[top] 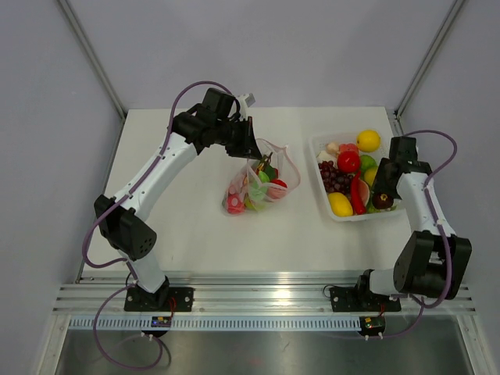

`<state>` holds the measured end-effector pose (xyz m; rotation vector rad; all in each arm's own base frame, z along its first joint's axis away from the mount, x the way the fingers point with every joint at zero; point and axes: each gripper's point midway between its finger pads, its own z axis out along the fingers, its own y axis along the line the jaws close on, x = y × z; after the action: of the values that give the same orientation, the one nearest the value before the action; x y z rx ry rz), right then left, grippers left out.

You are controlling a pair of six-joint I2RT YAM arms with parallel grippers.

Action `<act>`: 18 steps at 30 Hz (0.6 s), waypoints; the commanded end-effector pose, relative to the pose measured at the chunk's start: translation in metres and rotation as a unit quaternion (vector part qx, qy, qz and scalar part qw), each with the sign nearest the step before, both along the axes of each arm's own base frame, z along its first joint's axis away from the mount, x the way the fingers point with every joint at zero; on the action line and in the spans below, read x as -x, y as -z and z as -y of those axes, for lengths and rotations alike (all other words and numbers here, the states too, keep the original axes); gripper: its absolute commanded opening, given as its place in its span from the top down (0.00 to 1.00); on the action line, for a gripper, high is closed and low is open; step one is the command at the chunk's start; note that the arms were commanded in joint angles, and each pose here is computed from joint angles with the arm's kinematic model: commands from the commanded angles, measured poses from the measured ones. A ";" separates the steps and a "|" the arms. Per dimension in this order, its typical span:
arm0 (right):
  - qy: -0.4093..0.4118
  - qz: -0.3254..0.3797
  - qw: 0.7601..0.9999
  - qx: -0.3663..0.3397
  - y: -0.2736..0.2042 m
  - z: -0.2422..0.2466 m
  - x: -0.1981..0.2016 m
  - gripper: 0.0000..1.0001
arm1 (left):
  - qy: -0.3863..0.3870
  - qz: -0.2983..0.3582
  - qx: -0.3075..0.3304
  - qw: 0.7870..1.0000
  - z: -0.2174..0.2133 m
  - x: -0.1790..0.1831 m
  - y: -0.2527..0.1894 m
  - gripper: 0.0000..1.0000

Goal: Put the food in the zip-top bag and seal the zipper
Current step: Pick up the fake fruit from the bin, then place the fake fruit in the zipper food storage bag.

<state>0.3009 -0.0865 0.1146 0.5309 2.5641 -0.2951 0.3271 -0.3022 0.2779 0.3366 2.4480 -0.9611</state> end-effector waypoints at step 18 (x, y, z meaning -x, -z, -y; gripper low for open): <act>-0.152 0.271 0.941 -0.135 -0.191 -0.084 -0.004 0.72 | 0.043 0.016 0.083 0.996 0.091 -0.009 -0.047 1.00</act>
<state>0.3097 -0.0306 0.2635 0.3536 2.2061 0.1135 0.3333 -0.3788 0.2879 0.3905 2.4301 -1.0748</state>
